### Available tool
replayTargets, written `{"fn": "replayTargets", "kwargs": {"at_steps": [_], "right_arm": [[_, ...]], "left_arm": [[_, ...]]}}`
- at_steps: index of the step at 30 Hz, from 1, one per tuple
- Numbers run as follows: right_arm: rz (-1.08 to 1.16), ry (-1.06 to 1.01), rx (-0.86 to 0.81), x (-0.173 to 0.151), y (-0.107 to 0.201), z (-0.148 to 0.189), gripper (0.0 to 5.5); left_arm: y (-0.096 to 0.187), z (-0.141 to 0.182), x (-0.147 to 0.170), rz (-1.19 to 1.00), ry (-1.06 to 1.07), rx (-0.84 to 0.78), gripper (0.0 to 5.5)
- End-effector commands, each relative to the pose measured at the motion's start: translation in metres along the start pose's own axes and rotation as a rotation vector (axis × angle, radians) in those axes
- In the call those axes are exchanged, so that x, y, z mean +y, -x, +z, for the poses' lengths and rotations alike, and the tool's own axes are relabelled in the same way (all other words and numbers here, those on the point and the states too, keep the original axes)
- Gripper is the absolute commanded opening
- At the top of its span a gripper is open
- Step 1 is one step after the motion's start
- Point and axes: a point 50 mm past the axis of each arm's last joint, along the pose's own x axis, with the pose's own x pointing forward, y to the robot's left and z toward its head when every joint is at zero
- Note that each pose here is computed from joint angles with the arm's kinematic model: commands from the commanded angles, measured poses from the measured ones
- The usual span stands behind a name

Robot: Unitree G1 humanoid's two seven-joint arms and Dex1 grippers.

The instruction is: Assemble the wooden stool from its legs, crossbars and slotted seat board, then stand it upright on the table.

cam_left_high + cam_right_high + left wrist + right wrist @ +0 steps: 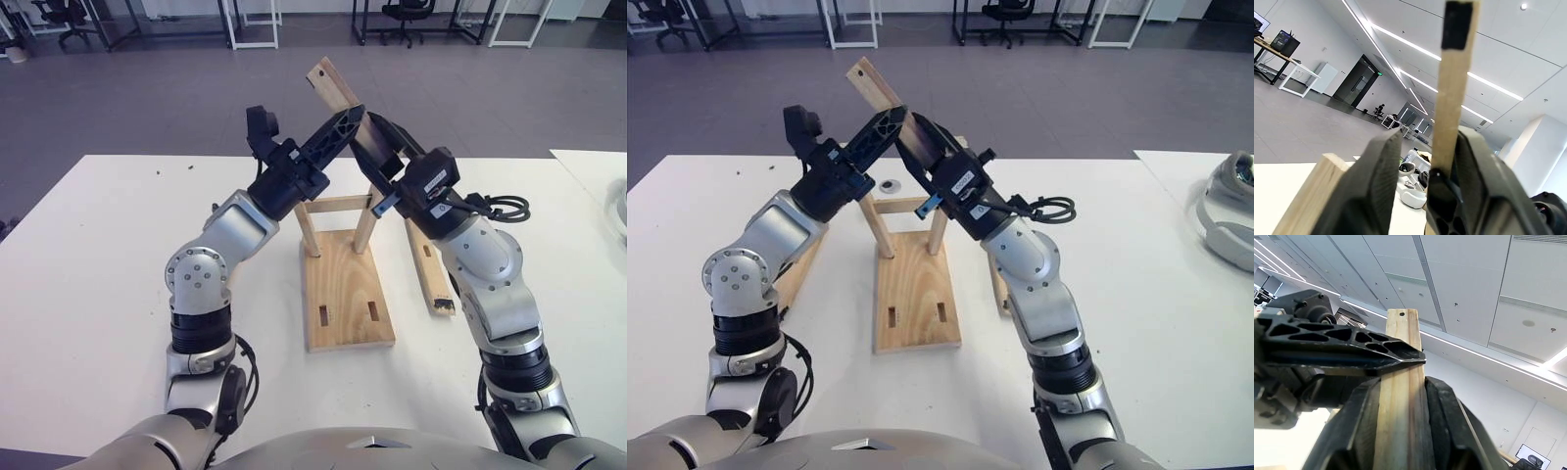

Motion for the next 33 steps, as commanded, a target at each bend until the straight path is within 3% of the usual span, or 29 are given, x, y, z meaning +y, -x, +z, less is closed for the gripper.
{"fn": "replayTargets", "kwargs": {"at_steps": [1, 5, 10, 14, 16, 20, 21, 24, 27, 33], "right_arm": [[0.008, 0.012, -0.006, 0.001, 0.001, 0.000, 1.31], [0.020, 0.011, 0.012, 0.004, 0.005, -0.003, 1.31], [0.025, 0.014, 0.009, 0.005, 0.004, -0.003, 1.31], [0.051, 0.028, 0.040, 0.011, 0.008, -0.008, 2.21], [0.060, 0.026, 0.091, 0.014, 0.017, -0.016, 2.65], [0.053, 0.025, 0.220, 0.018, 0.045, -0.037, 2.71], [0.046, 0.021, 0.266, 0.020, 0.055, -0.045, 2.71], [-0.066, -0.052, 0.381, 0.015, 0.075, -0.069, 2.71], [-0.103, -0.065, 0.439, 0.012, 0.087, -0.086, 2.71], [-0.070, -0.075, 0.479, 0.026, 0.099, -0.099, 2.71]], "left_arm": [[0.000, 0.018, -0.001, 0.025, -0.032, -0.046, 1.09], [-0.002, 0.024, -0.003, 0.030, -0.041, -0.061, 0.45], [-0.003, 0.016, -0.003, 0.043, -0.042, -0.031, 0.43], [0.007, 0.026, 0.000, 0.086, -0.085, -0.080, 0.40], [0.031, 0.042, 0.004, 0.155, -0.202, -0.114, 0.40], [0.093, 0.097, 0.013, 0.326, -0.459, -0.235, 0.40], [0.111, 0.104, 0.024, 0.428, -0.556, -0.194, 0.40], [0.146, 0.095, 0.061, 0.641, -0.685, -0.031, 0.40], [0.170, 0.072, 0.093, 0.746, -0.637, -0.012, 0.40], [0.188, 0.049, 0.112, 0.797, -0.554, -0.001, 0.40]]}}
